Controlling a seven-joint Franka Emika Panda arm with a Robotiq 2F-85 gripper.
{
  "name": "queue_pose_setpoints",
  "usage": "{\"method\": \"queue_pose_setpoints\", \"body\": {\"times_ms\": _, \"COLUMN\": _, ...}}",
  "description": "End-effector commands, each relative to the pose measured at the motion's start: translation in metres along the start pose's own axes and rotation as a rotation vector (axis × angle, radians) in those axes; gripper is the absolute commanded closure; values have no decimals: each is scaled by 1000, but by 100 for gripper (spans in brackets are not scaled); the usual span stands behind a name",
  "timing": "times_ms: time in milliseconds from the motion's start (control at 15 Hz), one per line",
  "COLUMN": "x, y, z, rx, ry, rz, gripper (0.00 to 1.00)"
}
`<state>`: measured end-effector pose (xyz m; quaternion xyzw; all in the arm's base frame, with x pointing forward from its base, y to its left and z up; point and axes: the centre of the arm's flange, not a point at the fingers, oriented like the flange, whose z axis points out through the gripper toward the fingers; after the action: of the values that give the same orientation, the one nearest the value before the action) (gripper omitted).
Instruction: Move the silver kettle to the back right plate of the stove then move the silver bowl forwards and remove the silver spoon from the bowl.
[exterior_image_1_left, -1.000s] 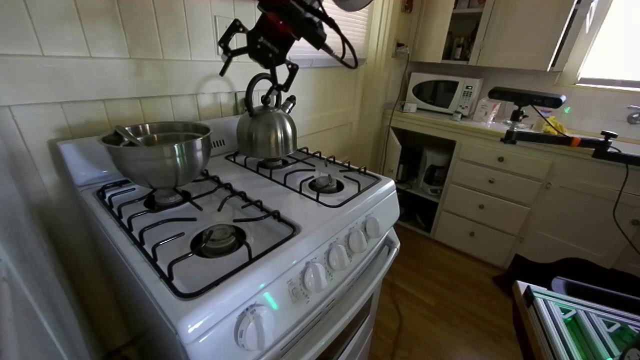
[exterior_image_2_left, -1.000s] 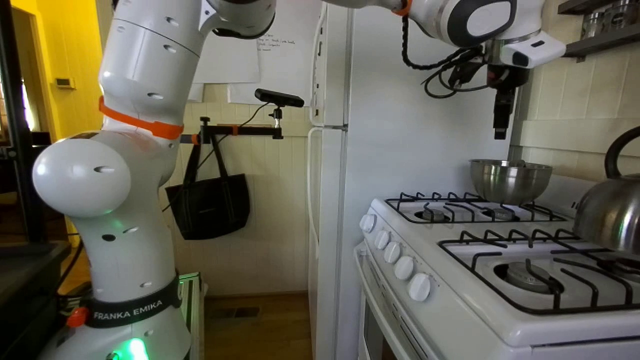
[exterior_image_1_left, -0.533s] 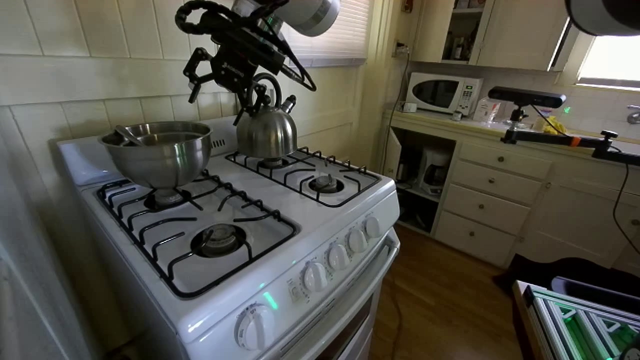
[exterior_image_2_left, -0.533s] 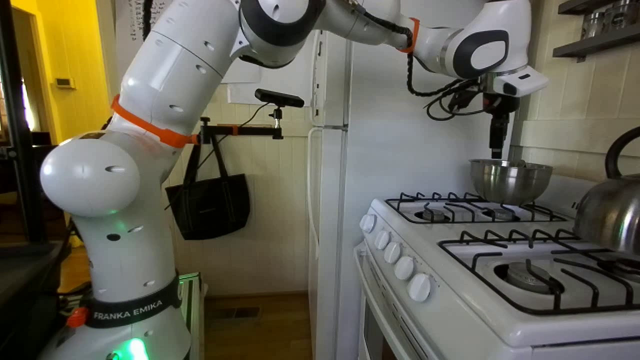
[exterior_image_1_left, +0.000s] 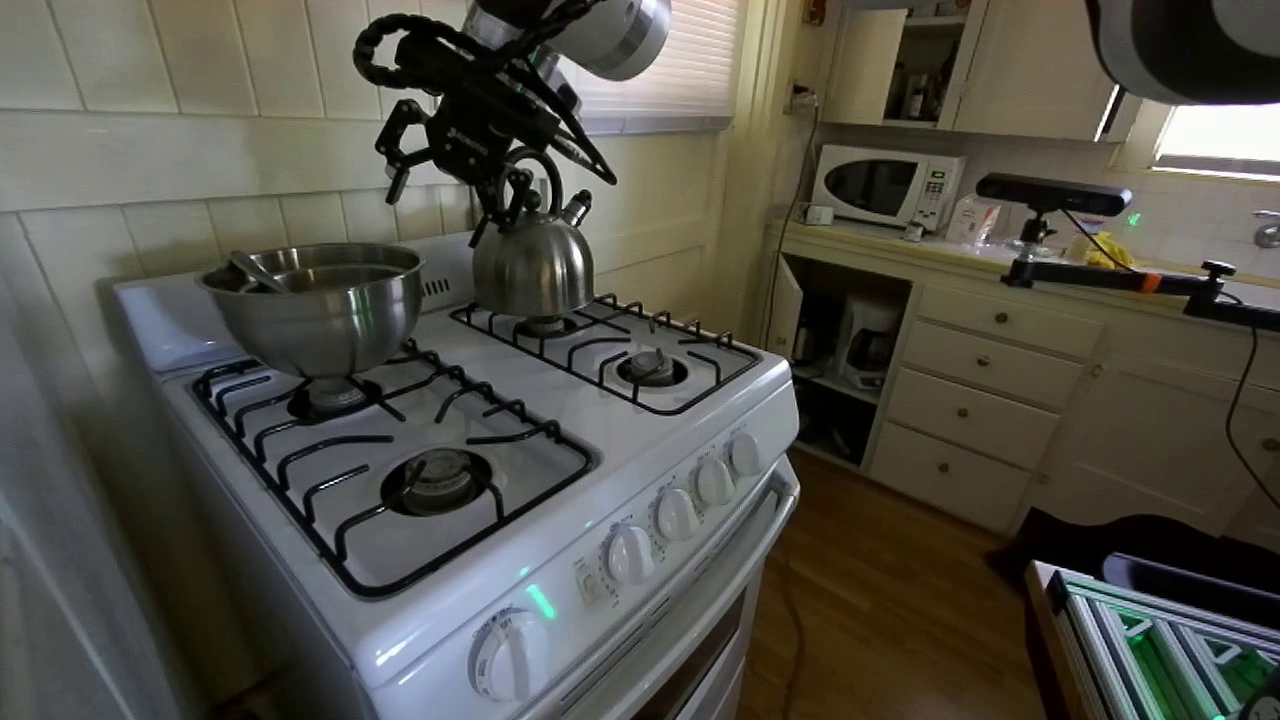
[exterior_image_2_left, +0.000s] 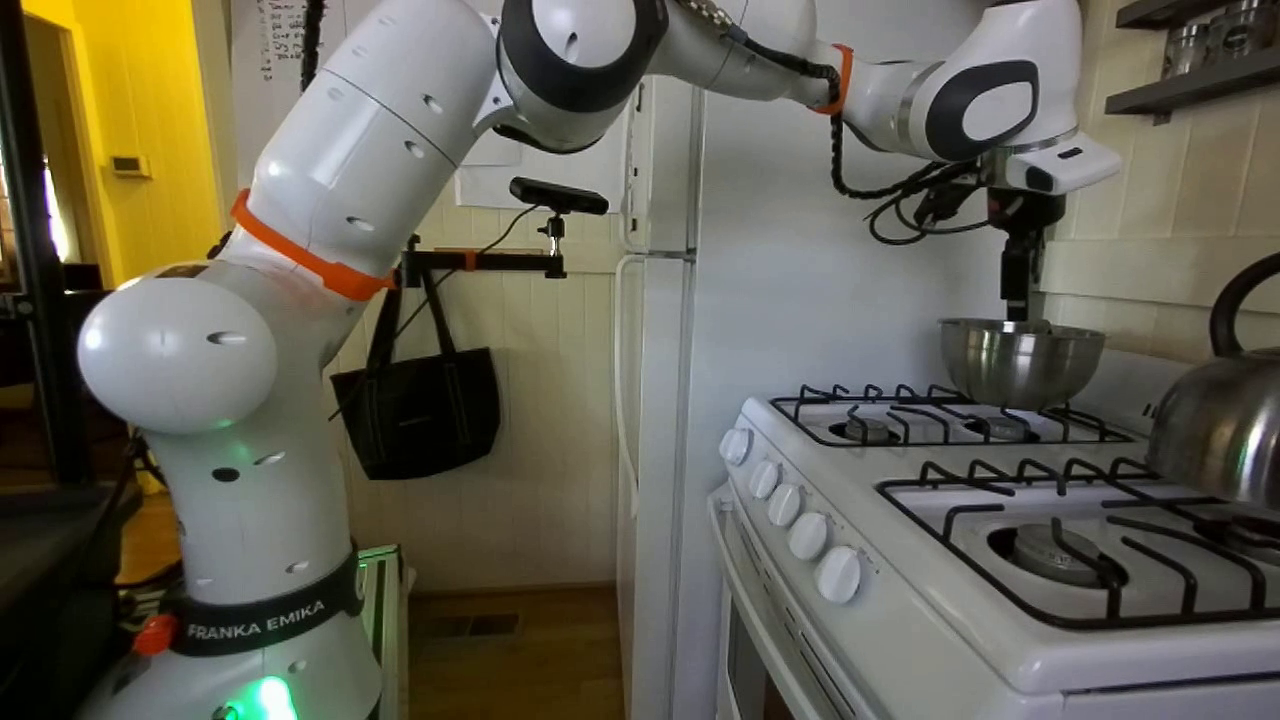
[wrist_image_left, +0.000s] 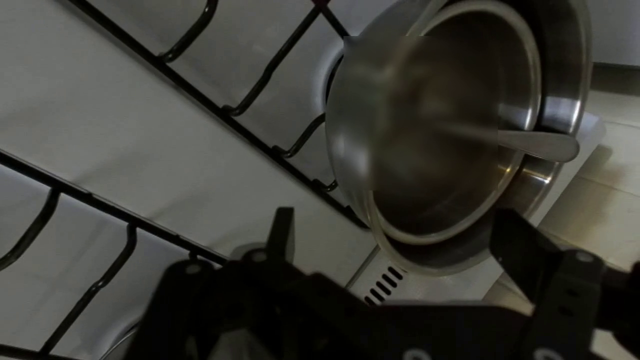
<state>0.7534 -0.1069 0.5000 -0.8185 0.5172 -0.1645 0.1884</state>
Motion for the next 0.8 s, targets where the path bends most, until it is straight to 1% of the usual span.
{"method": "queue_pose_setpoints", "body": {"times_ms": 0, "x": -1, "y": -6, "z": 16, "rx": -20, "ry": 24, "rz": 15, "gripper": 0}}
{"method": "queue_pose_setpoints", "body": {"times_ms": 267, "x": -5, "y": -9, "z": 46, "rx": -50, "ry": 27, "rz": 36, "gripper": 0}}
{"method": "queue_pose_setpoints", "body": {"times_ms": 333, "x": -6, "y": -11, "z": 53, "rx": -57, "ry": 16, "rz": 45, "gripper": 0}}
{"method": "queue_pose_setpoints", "body": {"times_ms": 400, "x": -7, "y": -13, "z": 59, "rx": -53, "ry": 13, "rz": 50, "gripper": 0}}
{"method": "queue_pose_setpoints", "body": {"times_ms": 467, "x": -9, "y": -17, "z": 66, "rx": -32, "ry": 15, "rz": 47, "gripper": 0}}
{"method": "queue_pose_setpoints", "body": {"times_ms": 733, "x": -18, "y": -33, "z": 78, "rx": -20, "ry": -2, "rz": 42, "gripper": 0}}
